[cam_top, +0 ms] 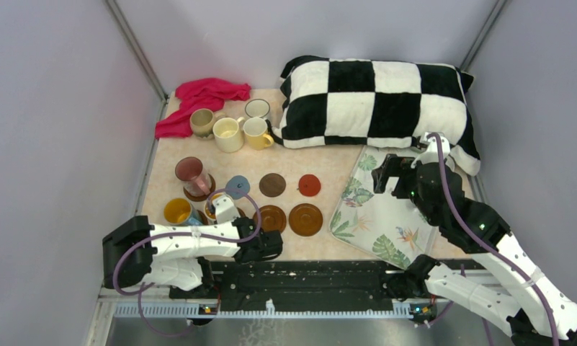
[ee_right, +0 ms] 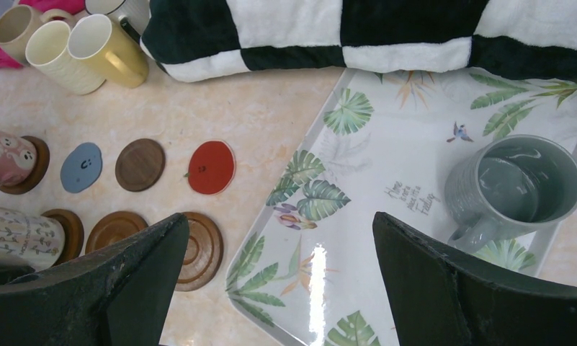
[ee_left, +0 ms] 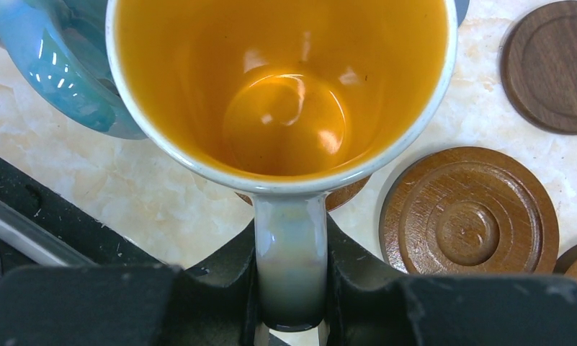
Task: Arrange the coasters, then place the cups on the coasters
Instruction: Place the cup on the coaster.
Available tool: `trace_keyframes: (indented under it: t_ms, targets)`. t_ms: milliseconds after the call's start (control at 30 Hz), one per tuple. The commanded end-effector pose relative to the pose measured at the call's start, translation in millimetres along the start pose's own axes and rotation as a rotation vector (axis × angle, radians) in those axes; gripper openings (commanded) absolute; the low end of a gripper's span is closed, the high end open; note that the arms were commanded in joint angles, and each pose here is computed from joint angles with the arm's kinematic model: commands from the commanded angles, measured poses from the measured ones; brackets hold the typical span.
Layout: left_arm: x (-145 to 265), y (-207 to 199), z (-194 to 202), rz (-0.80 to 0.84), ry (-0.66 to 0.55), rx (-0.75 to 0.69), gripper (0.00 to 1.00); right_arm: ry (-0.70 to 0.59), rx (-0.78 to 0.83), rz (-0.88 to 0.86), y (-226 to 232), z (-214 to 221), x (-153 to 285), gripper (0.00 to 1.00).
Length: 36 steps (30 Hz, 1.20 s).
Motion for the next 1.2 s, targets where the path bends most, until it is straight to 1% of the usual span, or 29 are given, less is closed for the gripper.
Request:
trace_keyframes:
  t_ms: [0, 467, 633, 700, 733, 767, 867, 900, 1033, 1167]
  targets:
    - [-2.6, -6.6, -13.5, 0.040, -0.073, -0.001, 0.00, -0.023, 0.000, -0.019, 3.0, -4.5, 0.6, 0.99]
    - [-7.3, -7.3, -4.8, 0.049, -0.045, -0.006, 0.00, -0.023, -0.003, -0.019, 2.4, -3.9, 1.7, 0.99]
    - [-6.5, -8.0, -4.1, 0.053, -0.035, -0.004, 0.06, -0.023, -0.005, -0.017, 1.5, -3.7, 2.6, 0.99]
    - [-5.4, -8.8, -5.0, 0.052, -0.034, -0.005, 0.11, -0.024, -0.007, -0.016, 1.1, -3.6, 3.1, 0.99]
    - [-4.7, -9.2, -5.6, 0.052, -0.033, -0.006, 0.15, -0.024, -0.008, -0.017, 1.2, -4.0, 3.4, 0.99]
    - [-3.8, -9.7, -6.3, 0.051, -0.033, -0.007, 0.21, -0.025, -0.007, -0.018, 1.3, -3.8, 3.5, 0.99]
    - [-1.7, -9.3, -7.5, 0.045, -0.026, -0.011, 0.34, -0.023, -0.007, -0.017, 0.9, -3.3, 3.6, 0.99]
    - [-1.4, -8.8, -7.7, 0.043, -0.024, -0.011, 0.40, -0.024, -0.008, -0.017, 0.9, -3.4, 3.7, 0.99]
    - [0.7, -7.6, -9.0, 0.044, -0.010, -0.003, 0.54, -0.025, -0.010, -0.017, 0.9, -3.3, 3.7, 0.99]
    - [3.5, -7.9, -11.8, 0.048, -0.002, 0.010, 0.75, -0.025, -0.009, -0.019, 1.4, -3.5, 3.5, 0.99]
Point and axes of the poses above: each gripper's point midway between its finger pads, its own x axis back along the fingers, its own y axis along the line the jaws close on, z = x × y, the point moved 1 cm from there along x, back along the fingers, and after that the axes turned 12 degrees about x, right-handed, at the moved point
